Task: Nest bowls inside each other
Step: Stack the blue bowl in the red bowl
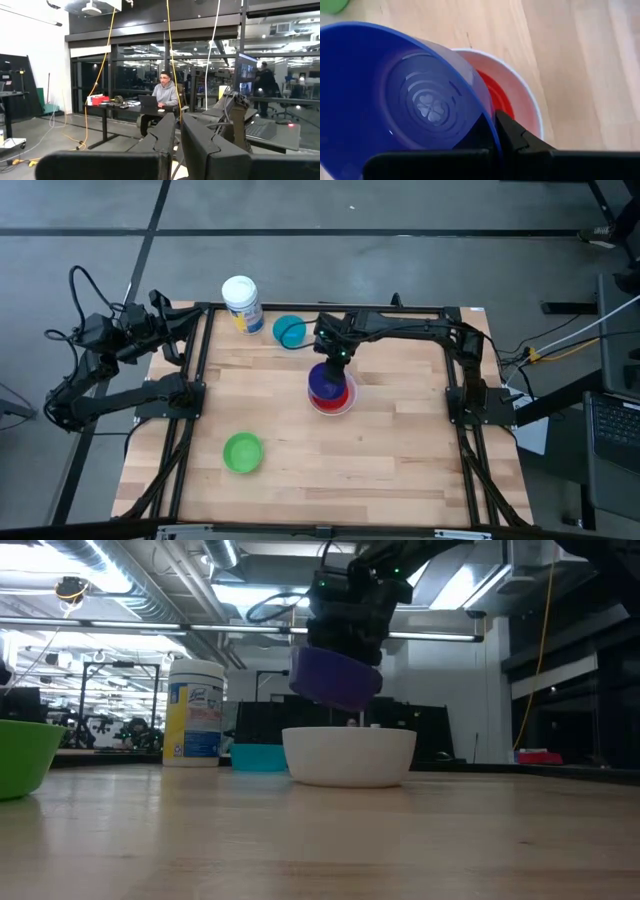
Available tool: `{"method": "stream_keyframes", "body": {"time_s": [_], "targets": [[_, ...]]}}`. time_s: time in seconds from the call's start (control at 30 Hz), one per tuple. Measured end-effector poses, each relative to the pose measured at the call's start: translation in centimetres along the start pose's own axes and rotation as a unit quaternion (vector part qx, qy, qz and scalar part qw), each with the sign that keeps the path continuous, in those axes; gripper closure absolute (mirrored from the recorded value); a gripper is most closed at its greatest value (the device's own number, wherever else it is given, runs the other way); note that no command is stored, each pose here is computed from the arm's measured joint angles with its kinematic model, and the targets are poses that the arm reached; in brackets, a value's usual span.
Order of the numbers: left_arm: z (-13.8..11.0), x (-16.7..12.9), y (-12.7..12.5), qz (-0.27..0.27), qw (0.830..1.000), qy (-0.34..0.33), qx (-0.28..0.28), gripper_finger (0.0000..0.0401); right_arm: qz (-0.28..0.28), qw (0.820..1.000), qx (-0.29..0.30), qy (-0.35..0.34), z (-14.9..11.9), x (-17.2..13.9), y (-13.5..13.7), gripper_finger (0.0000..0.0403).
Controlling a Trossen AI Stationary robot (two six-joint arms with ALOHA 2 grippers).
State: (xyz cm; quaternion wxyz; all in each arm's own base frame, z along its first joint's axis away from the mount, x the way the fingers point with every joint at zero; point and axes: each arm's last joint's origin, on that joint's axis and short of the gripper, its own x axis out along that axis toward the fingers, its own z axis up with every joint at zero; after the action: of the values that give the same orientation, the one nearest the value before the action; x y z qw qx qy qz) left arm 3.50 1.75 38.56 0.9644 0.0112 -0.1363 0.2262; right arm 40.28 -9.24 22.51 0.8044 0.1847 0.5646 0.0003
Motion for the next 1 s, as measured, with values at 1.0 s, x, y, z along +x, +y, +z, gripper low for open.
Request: {"method": "stream_keyframes", "body": {"time_s": [1.0], "targets": [[0.0, 0.0, 0.0, -0.004, 1.000, 0.000, -0.008, 0.0373, -0.010, 0.999, 0.005, 0.034, -2.1, 3.9, -0.9, 0.0402]]}}
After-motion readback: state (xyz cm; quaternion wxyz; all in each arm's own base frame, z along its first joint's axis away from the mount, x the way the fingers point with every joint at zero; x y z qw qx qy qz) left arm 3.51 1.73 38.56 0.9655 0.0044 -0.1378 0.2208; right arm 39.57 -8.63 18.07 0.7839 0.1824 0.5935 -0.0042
